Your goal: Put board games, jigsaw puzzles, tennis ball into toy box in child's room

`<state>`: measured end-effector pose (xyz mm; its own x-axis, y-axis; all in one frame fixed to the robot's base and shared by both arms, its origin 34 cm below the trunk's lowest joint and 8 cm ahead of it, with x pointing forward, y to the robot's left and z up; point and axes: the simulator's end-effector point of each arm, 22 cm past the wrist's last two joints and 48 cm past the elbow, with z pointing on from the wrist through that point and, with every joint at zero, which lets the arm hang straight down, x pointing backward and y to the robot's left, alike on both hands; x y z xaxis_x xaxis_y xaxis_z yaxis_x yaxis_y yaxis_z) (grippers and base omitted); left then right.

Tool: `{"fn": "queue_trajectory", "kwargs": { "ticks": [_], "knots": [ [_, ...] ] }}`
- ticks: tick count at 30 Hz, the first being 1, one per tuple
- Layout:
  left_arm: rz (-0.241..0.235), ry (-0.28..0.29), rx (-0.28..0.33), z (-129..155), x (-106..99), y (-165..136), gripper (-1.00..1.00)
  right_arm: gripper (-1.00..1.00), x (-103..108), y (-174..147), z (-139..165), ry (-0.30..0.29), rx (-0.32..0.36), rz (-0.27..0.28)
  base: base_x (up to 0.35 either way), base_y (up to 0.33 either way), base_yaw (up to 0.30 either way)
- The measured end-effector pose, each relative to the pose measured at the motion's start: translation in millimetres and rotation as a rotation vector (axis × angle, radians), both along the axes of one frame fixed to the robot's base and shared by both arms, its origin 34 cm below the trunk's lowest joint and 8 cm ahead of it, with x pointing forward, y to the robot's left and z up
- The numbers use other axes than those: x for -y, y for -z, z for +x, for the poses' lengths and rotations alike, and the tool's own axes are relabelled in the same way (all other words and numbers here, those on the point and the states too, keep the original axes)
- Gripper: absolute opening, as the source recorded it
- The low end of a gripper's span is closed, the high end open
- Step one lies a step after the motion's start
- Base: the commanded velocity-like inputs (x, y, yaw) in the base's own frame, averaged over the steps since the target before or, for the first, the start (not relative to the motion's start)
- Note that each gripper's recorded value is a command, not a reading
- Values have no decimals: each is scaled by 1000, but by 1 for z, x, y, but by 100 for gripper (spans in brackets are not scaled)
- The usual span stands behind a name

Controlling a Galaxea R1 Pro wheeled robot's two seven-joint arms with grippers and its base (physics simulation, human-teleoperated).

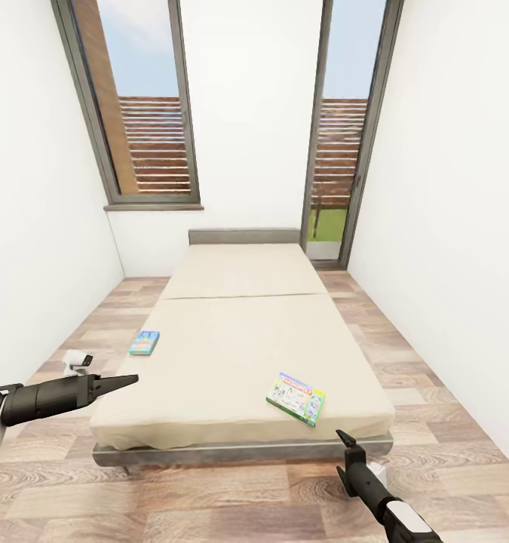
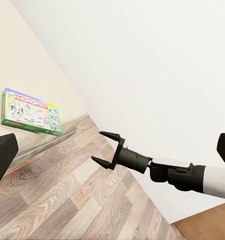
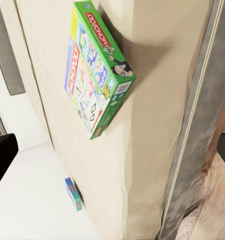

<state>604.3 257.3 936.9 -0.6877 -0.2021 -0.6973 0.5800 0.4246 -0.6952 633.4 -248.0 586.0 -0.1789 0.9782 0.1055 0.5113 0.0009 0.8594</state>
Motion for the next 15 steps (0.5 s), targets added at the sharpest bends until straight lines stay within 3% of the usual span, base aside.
{"fn": "queue_trajectory", "kwargs": {
  "ticks": [15],
  "knots": [
    [0,0,0,-2,0,27,100,100,0,27,-2,1,1,-2,0,0,0]
  ]
}}
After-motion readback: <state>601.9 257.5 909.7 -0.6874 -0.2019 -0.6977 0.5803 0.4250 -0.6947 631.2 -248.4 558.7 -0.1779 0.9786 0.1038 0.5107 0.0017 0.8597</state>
